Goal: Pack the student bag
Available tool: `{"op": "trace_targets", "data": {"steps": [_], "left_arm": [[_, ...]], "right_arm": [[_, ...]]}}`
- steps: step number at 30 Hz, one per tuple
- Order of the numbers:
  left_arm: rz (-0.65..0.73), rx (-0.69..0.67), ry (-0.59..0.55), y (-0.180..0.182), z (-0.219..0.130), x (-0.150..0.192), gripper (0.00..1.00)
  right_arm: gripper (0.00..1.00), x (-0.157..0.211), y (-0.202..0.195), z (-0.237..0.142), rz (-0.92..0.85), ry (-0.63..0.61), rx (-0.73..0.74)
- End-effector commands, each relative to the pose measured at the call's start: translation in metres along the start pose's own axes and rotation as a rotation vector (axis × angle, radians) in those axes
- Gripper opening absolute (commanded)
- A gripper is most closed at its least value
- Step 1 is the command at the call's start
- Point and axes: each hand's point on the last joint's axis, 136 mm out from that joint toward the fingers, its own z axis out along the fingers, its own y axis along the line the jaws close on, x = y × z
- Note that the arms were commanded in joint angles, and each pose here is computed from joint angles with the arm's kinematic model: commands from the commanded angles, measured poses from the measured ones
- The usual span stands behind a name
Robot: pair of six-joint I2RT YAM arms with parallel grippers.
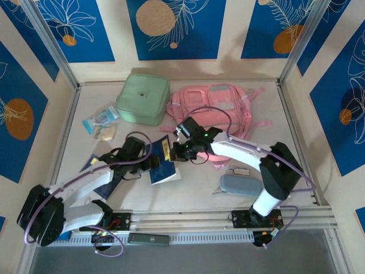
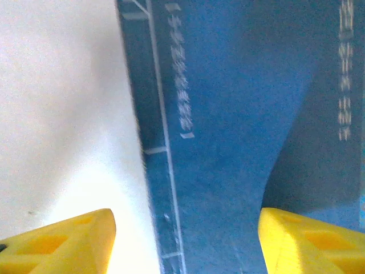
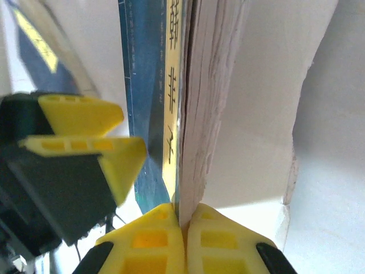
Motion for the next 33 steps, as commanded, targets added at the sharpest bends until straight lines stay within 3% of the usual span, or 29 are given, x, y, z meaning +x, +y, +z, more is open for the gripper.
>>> {"op": "trace_targets", "data": {"steps": [1, 7, 12, 16, 21, 25, 31, 33], "left_arm": [[0.017, 0.053, -0.053, -0.009, -0.032, -0.021, 0.69], [0.039, 0.295, -0.14, -0.059, -0.073, -0.052, 0.73], [0.028, 0.541, -0.125, -0.105, -0.084, -0.061, 0.72], [0.066, 0.578, -0.131, -0.117, -0.087, -0.065, 0.7], [0.108, 0.779, -0.135, -0.154, -0.107, -0.068, 0.59], [0.13, 0.805, -0.152, -0.162, -0.113, -0.07, 0.51], [0.131, 0.83, -0.165, -0.168, -0.116, -0.074, 0.26], [0.125, 0.838, -0.164, -0.171, -0.115, -0.075, 0.16]], "right_arm": [[0.0, -0.006, 0.022, -0.04, -0.055, -0.045, -0.112], [0.0, -0.015, 0.035, -0.091, -0.101, -0.106, -0.261], [0.0, -0.024, 0.047, -0.121, -0.146, -0.15, -0.372], [0.0, -0.038, 0.052, -0.143, -0.134, -0.185, -0.484], [0.0, -0.047, 0.049, -0.147, -0.135, -0.207, -0.493], [0.0, -0.053, 0.044, -0.145, -0.118, -0.208, -0.501], [0.0, -0.056, 0.037, -0.143, -0.109, -0.217, -0.496], [0.06, -0.055, 0.037, -0.143, -0.113, -0.217, -0.498]]}}
